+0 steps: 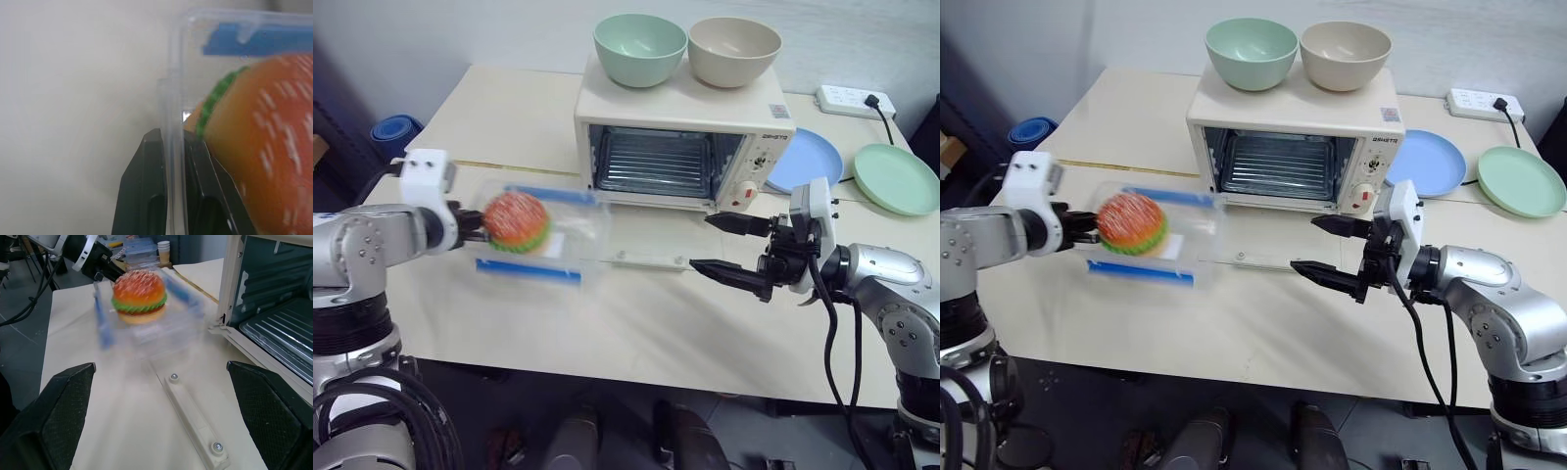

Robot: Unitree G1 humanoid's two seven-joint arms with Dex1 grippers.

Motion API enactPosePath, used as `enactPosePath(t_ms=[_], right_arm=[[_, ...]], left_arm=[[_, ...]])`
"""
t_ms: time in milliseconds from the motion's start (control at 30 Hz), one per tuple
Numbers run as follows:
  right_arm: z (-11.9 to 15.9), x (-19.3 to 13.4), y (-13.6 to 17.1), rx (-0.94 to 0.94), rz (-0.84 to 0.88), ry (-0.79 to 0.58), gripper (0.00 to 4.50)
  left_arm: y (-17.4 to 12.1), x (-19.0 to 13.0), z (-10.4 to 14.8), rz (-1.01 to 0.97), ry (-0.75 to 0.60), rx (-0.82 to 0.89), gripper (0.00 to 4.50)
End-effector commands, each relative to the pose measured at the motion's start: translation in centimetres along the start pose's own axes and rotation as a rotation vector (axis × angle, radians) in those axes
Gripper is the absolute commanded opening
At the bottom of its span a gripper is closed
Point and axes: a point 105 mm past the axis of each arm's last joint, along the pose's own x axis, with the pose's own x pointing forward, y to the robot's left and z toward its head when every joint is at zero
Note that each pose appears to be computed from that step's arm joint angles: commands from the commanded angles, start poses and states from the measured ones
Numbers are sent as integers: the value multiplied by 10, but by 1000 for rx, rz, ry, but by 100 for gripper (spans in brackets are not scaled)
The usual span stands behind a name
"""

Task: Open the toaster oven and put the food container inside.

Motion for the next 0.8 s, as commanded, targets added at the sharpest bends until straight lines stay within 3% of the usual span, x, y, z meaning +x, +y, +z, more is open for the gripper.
enactPosePath(t_ms=[33, 200, 800], right_arm=[[11, -3, 2, -47, -9, -41, 450], [12, -2, 3, -47, -6, -46, 450], [16, -17, -5, -77, -74, -27, 450]], left_arm=[[-4, -13, 26, -9, -101, 43, 10], [-12, -10, 31, -22, -106, 69, 10], [-72, 52, 50, -111, -143, 2, 10]])
